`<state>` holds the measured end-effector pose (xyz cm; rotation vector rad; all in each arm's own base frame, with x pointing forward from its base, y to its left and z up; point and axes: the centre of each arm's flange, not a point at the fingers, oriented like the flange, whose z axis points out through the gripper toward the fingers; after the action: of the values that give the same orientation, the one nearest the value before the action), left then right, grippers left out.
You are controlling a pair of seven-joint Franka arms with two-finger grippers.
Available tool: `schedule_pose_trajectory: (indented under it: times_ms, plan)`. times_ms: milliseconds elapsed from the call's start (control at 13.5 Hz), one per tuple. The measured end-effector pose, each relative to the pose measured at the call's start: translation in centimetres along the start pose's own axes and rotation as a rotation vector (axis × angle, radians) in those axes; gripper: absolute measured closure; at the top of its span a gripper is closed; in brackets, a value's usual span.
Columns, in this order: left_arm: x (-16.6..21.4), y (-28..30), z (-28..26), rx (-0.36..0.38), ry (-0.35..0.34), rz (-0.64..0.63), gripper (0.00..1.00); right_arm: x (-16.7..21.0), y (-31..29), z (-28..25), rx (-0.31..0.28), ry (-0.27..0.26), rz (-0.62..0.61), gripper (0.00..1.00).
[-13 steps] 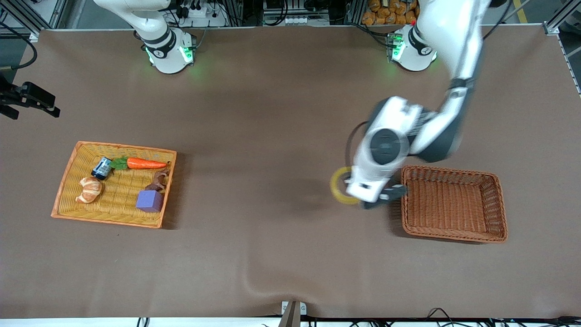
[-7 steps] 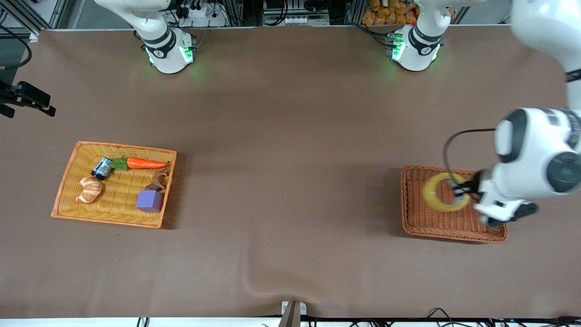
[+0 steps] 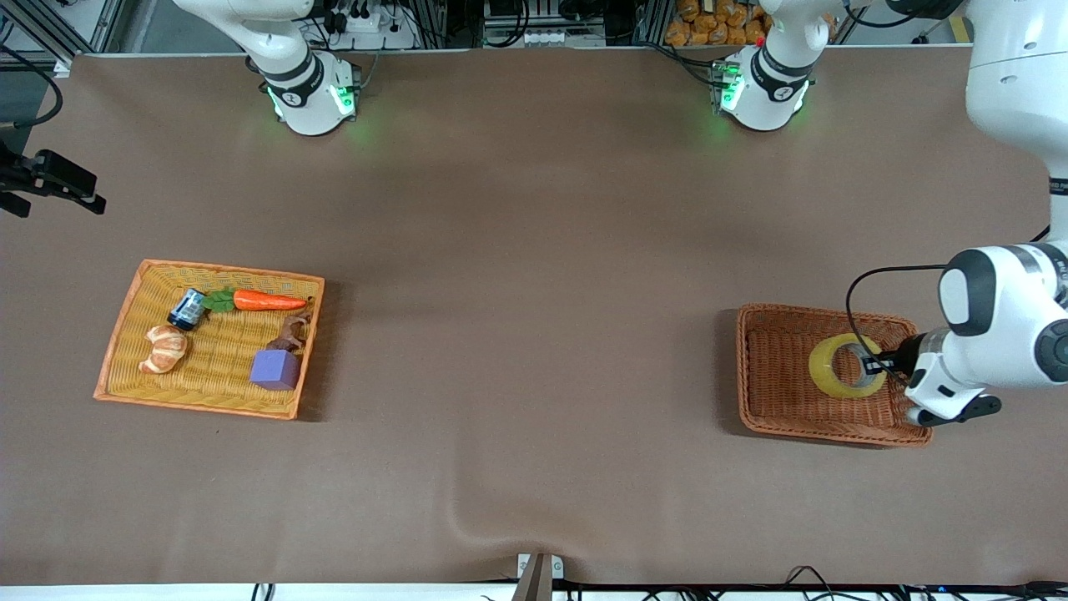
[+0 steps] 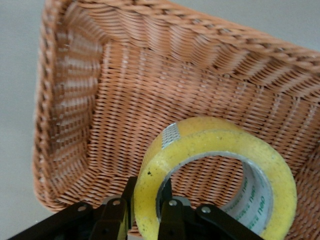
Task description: Transfer tape with both arms
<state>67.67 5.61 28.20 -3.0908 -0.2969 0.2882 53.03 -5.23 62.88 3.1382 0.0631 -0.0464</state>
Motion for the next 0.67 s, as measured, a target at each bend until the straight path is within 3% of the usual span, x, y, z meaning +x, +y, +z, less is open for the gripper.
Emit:
schedule_pose_trajectory:
  times_ms: [223, 446, 668]
  plan:
    - [0.1, 0.3, -2.0, 0.003, 0.035, 0.012, 0.38, 0.1, -0.2, 0.1, 0.0, 0.0, -0.003, 0.0]
    - [0.4, -0.5, -8.7, 0.088, 0.163, 0.044, 0.04, 0.1, -0.2, 0.1, 0.0, -0.001, -0.004, 0.0]
    - [-1.6, -0.1, -16.1, 0.116, 0.251, 0.063, 0.0, 0.2, -0.4, 0.1, 0.001, 0.0, -0.007, 0.0]
